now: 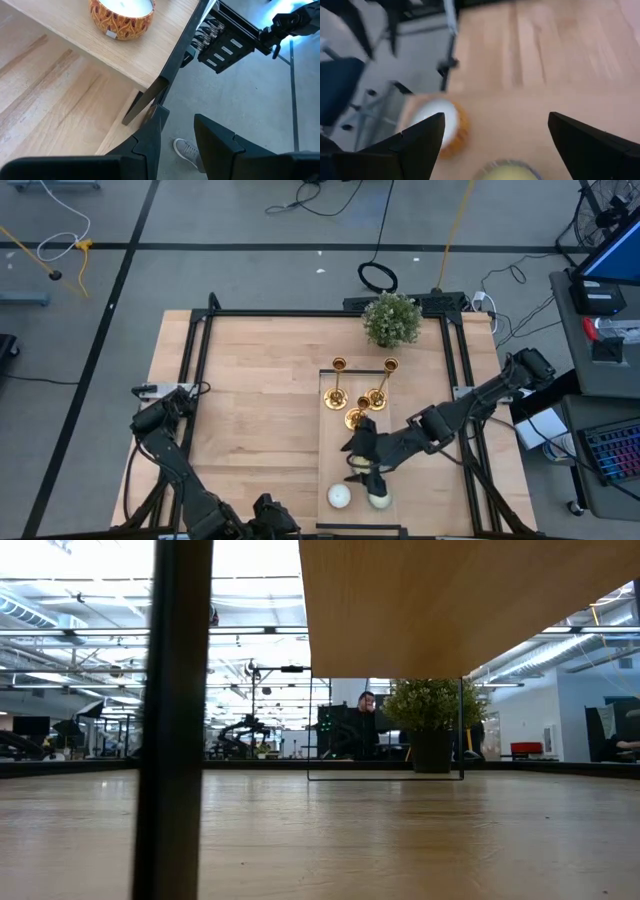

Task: Pick & Place candle stick holders
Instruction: Put the red patterned scented candle on the shelf

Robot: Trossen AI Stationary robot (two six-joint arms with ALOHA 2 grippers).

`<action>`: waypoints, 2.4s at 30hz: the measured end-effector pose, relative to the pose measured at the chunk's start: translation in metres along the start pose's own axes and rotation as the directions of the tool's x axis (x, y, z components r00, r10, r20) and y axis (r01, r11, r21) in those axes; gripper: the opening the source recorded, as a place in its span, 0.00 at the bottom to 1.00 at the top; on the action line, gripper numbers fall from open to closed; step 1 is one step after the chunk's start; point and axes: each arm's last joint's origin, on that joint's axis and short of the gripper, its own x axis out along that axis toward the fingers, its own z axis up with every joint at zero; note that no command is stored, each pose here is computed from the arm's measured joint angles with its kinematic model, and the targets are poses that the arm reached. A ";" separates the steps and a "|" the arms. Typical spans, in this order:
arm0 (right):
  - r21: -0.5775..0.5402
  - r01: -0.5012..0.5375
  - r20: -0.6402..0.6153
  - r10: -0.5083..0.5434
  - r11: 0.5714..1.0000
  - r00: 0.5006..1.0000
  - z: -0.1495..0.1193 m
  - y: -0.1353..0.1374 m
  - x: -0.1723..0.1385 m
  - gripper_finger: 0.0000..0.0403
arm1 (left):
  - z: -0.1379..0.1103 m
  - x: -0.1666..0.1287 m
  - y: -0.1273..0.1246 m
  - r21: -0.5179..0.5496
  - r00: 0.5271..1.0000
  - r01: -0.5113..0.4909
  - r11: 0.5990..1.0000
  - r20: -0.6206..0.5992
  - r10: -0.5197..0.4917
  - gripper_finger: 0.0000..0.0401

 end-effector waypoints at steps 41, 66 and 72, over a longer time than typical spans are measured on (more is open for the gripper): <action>-0.070 -0.549 0.453 0.517 0.833 0.726 0.035 0.064 -0.031 0.70 | 0.004 0.003 0.001 -0.009 1.000 -0.005 1.000 -0.001 0.005 0.30; -0.044 -0.461 0.456 0.428 0.887 0.780 0.016 0.084 -0.036 0.26 | 0.020 0.014 0.000 -0.028 0.999 0.051 0.998 -0.010 -0.051 0.30; -0.076 -0.471 0.461 0.449 0.879 0.765 0.013 0.090 -0.040 0.09 | 0.024 0.017 0.001 -0.036 0.998 0.053 0.998 -0.032 -0.054 0.30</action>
